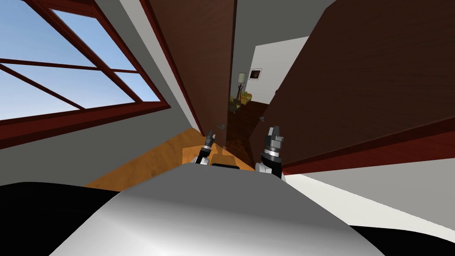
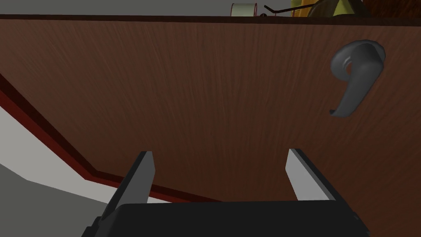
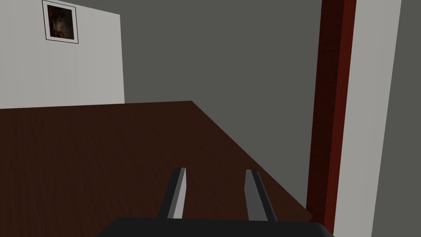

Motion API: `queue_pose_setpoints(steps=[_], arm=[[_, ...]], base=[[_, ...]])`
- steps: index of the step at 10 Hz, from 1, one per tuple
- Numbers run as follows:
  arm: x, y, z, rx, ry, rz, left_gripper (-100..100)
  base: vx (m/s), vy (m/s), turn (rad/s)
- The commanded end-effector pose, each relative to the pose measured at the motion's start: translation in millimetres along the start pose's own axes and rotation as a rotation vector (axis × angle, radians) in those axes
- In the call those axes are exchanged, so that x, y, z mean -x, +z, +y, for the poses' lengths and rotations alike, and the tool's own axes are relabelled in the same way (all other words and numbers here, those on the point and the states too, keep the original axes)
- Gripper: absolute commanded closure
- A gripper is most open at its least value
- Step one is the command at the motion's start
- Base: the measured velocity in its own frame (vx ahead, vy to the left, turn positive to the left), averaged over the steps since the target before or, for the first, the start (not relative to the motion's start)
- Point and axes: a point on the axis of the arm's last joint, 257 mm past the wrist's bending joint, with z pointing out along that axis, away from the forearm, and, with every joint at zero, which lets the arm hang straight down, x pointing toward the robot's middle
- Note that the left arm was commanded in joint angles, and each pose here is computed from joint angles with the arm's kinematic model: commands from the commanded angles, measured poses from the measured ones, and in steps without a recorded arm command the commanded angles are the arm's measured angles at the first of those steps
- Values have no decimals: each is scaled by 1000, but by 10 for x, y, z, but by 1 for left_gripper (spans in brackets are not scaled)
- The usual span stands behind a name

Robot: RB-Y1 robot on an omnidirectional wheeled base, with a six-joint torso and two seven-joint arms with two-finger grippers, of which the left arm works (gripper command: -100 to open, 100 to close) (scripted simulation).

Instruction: Push the door open

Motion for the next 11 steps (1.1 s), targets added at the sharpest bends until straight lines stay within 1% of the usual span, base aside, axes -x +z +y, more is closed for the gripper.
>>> queue_pose_setpoints(steps=[1, 2, 4, 6, 11], arm=[[-39, -30, 140, 24, -3, 12, -100], [-39, -30, 140, 24, -3, 12, -100], [-123, -93, 346, 61, -7, 33, -100], [-204, -163, 542, 97, -10, 53, -100], [-381, -357, 965, 180, -14, 101, -100]], base=[[53, 61, -60], [40, 47, -39], [55, 69, -81], [78, 123, -106], [71, 101, -90]])
